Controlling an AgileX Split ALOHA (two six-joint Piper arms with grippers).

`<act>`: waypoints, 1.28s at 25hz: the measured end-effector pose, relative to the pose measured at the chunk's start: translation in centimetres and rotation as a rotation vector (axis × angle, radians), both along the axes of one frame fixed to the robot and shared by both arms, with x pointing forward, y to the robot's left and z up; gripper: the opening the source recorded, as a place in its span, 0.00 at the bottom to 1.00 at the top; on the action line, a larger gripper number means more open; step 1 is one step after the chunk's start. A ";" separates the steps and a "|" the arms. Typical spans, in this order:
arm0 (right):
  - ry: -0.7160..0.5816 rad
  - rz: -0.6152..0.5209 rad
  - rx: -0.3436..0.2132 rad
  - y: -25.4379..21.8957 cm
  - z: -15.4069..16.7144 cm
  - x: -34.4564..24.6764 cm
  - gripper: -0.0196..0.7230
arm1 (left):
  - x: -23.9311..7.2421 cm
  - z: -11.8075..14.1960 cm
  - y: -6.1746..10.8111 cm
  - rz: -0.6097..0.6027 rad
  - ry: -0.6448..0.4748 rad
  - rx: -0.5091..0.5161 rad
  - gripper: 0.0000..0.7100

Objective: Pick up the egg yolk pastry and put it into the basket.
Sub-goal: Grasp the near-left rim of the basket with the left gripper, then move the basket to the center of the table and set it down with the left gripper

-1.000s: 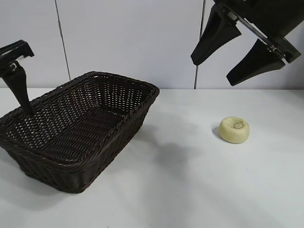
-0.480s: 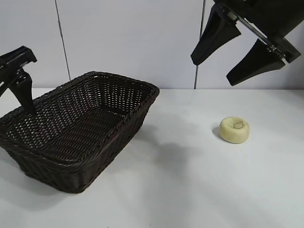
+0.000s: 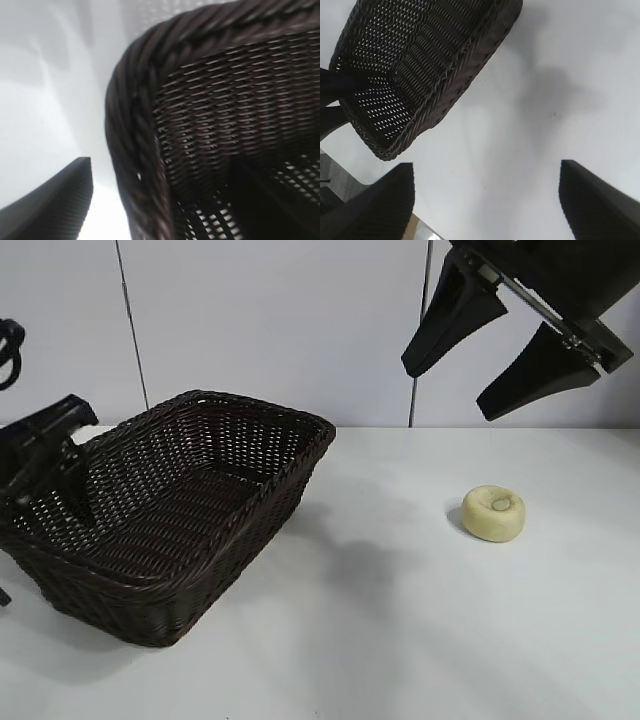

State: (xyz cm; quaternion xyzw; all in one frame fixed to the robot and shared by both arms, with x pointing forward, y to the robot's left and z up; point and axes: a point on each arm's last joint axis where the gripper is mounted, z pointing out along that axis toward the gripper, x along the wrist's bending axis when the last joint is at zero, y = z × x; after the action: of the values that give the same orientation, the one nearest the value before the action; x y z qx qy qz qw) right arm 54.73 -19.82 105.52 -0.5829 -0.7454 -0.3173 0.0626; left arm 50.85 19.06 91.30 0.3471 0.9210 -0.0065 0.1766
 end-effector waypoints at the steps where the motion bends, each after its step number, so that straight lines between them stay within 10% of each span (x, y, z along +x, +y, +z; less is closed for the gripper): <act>1: 0.000 0.000 0.000 0.0 0.0 0.0 0.79 | 0.0 0.0 0.0 0.001 0.001 0.000 0.72; 9: 0.003 0.002 0.000 0.0 0.0 0.0 0.79 | -0.2 -0.1 0.0 0.047 0.036 -0.013 0.15; 32: 0.003 0.004 -0.004 0.0 0.0 0.0 0.79 | 4.9 6.2 1.0 -0.208 0.015 -0.091 0.14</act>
State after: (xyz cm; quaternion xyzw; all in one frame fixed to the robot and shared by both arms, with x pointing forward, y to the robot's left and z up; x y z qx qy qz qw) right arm 54.69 -19.84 105.50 -0.5820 -0.7471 -0.3148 0.0630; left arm 55.71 20.10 97.48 0.4325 0.8800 -0.0694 0.1838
